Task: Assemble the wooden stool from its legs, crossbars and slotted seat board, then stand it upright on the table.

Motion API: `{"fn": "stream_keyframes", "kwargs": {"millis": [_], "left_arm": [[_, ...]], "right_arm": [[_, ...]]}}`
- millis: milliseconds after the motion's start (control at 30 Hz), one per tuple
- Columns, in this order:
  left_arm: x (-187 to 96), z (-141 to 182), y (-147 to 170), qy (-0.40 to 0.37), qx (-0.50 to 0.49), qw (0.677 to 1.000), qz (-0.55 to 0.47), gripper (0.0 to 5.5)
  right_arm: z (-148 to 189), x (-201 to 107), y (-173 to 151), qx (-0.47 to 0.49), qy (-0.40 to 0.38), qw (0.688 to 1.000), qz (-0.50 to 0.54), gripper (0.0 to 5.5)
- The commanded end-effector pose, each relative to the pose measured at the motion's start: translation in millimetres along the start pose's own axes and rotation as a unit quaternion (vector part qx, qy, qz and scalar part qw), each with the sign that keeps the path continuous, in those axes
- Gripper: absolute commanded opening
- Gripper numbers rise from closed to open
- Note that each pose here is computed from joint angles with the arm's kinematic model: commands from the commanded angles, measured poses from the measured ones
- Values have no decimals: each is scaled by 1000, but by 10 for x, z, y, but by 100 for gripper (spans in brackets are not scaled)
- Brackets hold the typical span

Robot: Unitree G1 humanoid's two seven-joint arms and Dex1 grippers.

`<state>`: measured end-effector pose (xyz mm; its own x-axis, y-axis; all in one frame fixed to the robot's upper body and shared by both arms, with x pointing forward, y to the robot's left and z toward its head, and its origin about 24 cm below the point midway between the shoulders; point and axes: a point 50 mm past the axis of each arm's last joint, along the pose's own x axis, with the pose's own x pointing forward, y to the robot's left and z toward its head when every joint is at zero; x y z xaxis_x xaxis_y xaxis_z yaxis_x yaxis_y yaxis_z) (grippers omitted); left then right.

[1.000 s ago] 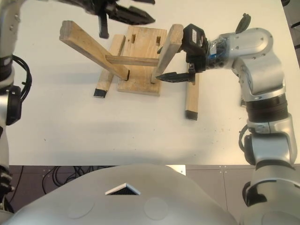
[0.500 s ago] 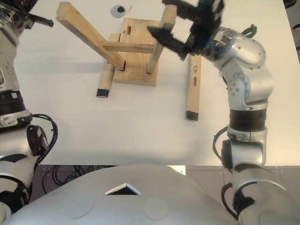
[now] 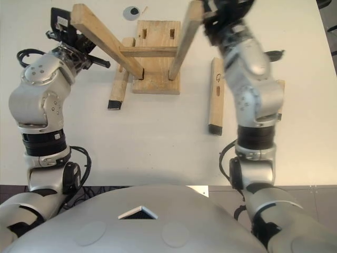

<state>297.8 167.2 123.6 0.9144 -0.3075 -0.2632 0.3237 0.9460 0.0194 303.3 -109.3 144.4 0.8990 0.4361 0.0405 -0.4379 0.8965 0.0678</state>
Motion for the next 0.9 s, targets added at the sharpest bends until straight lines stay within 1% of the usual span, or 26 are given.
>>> {"fn": "stream_keyframes", "kwargs": {"millis": [33,300,433,500,567,633,700,800,867,900], "left_arm": [[214,291,-265,-34,-13,998,-45,0],[524,309,44,-15,-9,1000,21,0],[670,353,73,-15,6,999,34,0],[661,245,170,1,18,999,50,0],[560,79,431,23,27,995,90,0],[446,-93,698,51,29,991,124,0],[361,-307,914,96,41,983,149,0],[258,-728,1017,180,16,974,136,0],[189,-1017,1010,226,-23,966,120,0],[154,-1131,996,243,-31,963,114,0]], "right_arm": [[-37,106,492,-54,3,995,87,108],[22,147,703,-87,-8,986,140,7],[6,151,886,-94,-4,979,181,3],[9,155,921,-100,-6,977,189,3],[42,183,781,-104,-10,981,163,3],[91,193,570,-111,-14,985,129,3],[129,199,337,-124,-14,988,95,3],[74,188,-45,-163,22,984,69,3],[-82,137,-252,-198,79,973,84,3],[-198,88,-343,-217,119,963,106,3]]}}
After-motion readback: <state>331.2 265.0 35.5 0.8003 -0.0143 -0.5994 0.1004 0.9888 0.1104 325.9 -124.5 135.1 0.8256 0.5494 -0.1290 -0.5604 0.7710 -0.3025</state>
